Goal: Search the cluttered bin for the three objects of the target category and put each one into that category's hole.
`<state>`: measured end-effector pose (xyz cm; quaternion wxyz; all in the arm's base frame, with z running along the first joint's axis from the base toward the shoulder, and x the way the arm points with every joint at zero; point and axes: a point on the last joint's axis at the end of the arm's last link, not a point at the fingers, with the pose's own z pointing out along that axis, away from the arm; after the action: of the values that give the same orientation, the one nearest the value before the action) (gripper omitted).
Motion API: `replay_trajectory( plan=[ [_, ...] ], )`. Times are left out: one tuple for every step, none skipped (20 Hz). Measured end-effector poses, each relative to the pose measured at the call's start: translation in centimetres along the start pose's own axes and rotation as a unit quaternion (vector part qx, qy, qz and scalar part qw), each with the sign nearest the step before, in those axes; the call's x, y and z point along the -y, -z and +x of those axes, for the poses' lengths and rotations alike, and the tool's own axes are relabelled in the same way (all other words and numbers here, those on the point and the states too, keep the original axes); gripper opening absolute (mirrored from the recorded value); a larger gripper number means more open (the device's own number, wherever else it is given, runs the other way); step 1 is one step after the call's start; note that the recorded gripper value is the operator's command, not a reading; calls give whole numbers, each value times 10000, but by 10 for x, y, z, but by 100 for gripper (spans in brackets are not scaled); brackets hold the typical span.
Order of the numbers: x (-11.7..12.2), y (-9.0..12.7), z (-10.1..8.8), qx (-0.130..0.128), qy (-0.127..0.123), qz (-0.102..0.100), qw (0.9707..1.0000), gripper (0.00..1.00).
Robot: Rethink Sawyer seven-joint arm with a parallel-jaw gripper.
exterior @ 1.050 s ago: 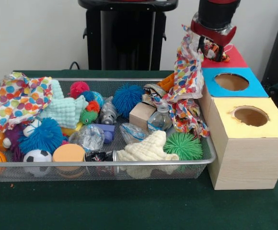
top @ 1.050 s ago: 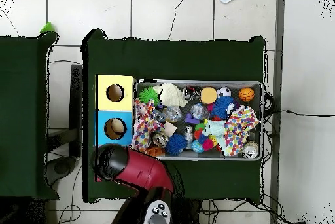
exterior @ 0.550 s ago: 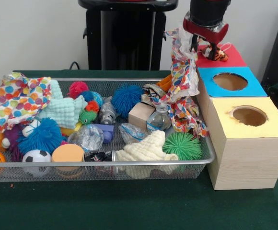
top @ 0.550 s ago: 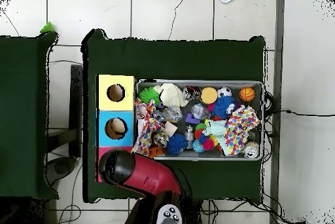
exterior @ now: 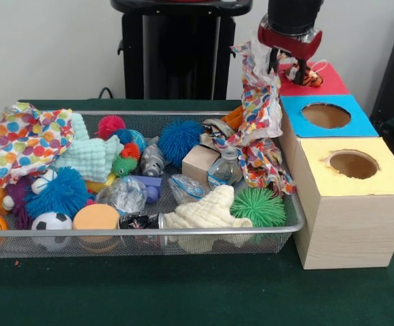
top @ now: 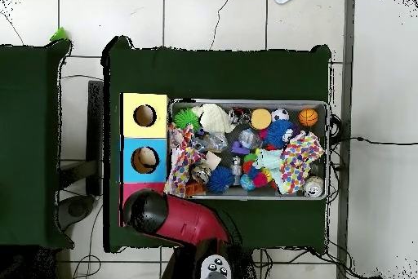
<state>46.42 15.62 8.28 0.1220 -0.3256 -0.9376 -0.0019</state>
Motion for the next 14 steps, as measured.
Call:
replay_trajectory(
  plan=[
    [0, 0, 0, 5, 2, -7, 10000, 100],
    [1, 0, 0, 11, -3, -21, 10000, 100],
    [2, 1, 1, 12, -14, -50, 10000, 100],
    [2, 1, 1, 8, -21, -70, 10000, 100],
    [5, 2, 1, -6, -54, -129, 9999, 100],
    [7, 3, 0, -17, -80, -166, 9998, 100],
    [9, 4, 0, -29, -109, -201, 9997, 100],
    [14, 7, -1, -57, -167, -268, 9995, 100],
    [18, 8, -1, -74, -209, -297, 9993, 100],
    [24, 9, -3, -77, -278, -324, 9991, 100],
    [27, 10, -5, -70, -318, -338, 9989, 100],
    [35, 11, -9, -40, -415, -376, 9984, 100],
    [40, 13, -12, -17, -492, -411, 9979, 100],
    [44, 14, -14, 6, -584, -467, 9972, 100]
  ],
)
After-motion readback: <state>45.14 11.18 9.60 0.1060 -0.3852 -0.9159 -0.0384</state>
